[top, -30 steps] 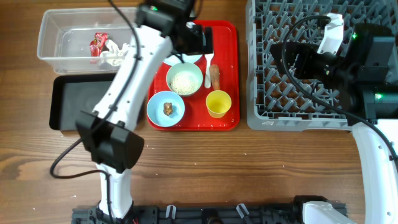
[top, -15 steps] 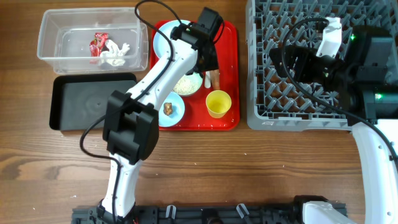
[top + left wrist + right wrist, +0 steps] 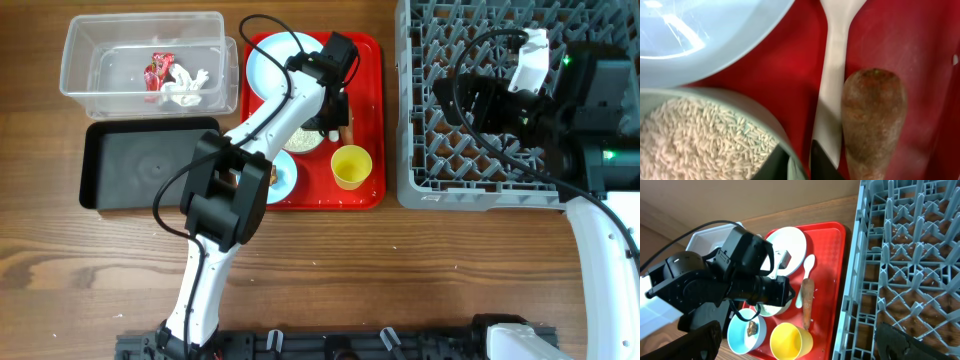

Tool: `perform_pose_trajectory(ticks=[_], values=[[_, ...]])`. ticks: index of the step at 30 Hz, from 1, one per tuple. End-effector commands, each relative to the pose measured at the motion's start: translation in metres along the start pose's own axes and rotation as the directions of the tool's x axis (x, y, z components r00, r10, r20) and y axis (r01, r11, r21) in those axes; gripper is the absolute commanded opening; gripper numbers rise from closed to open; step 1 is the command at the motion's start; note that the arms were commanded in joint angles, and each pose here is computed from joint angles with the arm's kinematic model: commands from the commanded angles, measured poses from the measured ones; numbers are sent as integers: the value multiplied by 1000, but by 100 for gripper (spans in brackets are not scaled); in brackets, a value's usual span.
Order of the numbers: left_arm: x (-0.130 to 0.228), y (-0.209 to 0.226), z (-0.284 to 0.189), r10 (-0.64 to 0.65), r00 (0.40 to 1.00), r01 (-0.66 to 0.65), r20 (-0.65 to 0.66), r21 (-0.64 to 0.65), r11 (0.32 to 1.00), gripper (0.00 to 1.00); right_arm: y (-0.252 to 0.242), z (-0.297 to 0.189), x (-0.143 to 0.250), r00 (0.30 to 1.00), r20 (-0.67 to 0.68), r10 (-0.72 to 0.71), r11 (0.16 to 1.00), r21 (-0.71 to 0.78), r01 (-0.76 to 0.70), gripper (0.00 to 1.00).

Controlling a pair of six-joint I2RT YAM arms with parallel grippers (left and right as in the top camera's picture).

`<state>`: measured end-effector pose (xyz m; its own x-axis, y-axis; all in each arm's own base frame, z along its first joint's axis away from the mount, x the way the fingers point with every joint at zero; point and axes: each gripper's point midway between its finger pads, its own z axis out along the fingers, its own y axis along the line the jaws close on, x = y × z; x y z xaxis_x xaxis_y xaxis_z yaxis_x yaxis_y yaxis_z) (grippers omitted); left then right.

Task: Sort waste into correct bins and load items into the dishwasher rack
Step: 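Grasp the rim of the green rice bowl with the left gripper, then tip the rice bowl over the black tray to pour out rice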

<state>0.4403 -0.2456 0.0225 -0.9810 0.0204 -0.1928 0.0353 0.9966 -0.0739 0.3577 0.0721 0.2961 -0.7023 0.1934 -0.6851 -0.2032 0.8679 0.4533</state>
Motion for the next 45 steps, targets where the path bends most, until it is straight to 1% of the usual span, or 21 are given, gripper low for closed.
perform_pose_trajectory(ticks=[1, 3, 5, 8, 10, 13, 16, 18, 19, 21, 22, 26, 28, 31, 34, 36, 37, 40, 45], values=[[7, 3, 6, 21, 999, -21, -31, -5, 1000, 4, 1, 2, 0, 1000, -5, -16, 1000, 1, 16, 100], [9, 3, 1, 21, 999, -21, -41, -1, 1000, 4, 1, 2, 0, 1000, -4, -16, 1000, 1, 16, 100], [5, -2, -20, 21, 999, -20, -25, 24, 1000, 4, 1, 2, 0, 1000, -4, -16, 1000, 1, 16, 100], [-13, -12, -69, 17, 998, -22, 57, 79, 997, 4, 1, 2, -1, 1000, -3, -17, 1000, 0, 17, 100], [-18, -17, -109, 6, 995, -21, 98, 148, 989, 4, 1, 2, -1, 1000, -3, -17, 1000, 0, 17, 100], [-12, -11, -148, -27, 996, 7, 82, 234, 972, 4, 1, 2, -1, 1000, -3, -17, 1000, 0, 17, 100], [-6, 34, -182, -135, 990, 121, 44, 236, 964, 4, 1, 2, -2, 1000, 1, -23, 1000, 0, 23, 100], [-2, 63, -195, -197, 980, 189, 14, 229, 955, 4, 1, 2, -3, 1000, 4, -24, 1000, -1, 24, 100], [2, 85, -200, -240, 971, 238, -15, 221, 946, 4, 1, 2, -3, 1000, 5, -25, 1000, -1, 25, 100], [8, 110, -207, -265, 962, 273, -64, 244, 931, 4, 2, 2, -4, 1000, 11, -28, 1000, -2, 28, 100], [14, 132, -211, -287, 952, 306, -107, 270, 913, 4, 2, 2, -6, 999, 18, -31, 1000, -3, 31, 100], [19, 187, -211, -339, 929, 369, -147, 328, 870, 4, 3, 2, -9, 999, 30, -38, 999, -6, 39, 100], [21, 211, -209, -373, 913, 408, -165, 386, 827, 4, 3, 2, -8, 999, 27, -36, 999, -6, 36, 100], [25, 236, -210, -408, 894, 441, -184, 517, 734, 4, 2, 2, -8, 999, 26, -36, 999, -5, 36, 100], [33, 267, -199, -465, 865, 480, -188, 579, 659, 4, 2, 2, -8, 999, 24, -34, 999, -5, 35, 100], [32, 280, -199, -488, 860, 429, -146, 724, 540, 4, 3, 2, -9, 999, 29, -36, 999, -6, 36, 100], [33, 289, -198, -521, 842, 421, -141, 776, 470, 4, 3, 2, -9, 999, 29, -34, 999, -6, 34, 100], [40, 311, -191, -599, 787, 420, -147, 839, 346, 4, 3, 2, -8, 999, 27, -33, 999, -6, 33, 100], [43, 333, -186, -665, 737, 350, -119, 909, 226, 4, 2, 2, -6, 999, 17, -28, 1000, -4, 29, 100]])
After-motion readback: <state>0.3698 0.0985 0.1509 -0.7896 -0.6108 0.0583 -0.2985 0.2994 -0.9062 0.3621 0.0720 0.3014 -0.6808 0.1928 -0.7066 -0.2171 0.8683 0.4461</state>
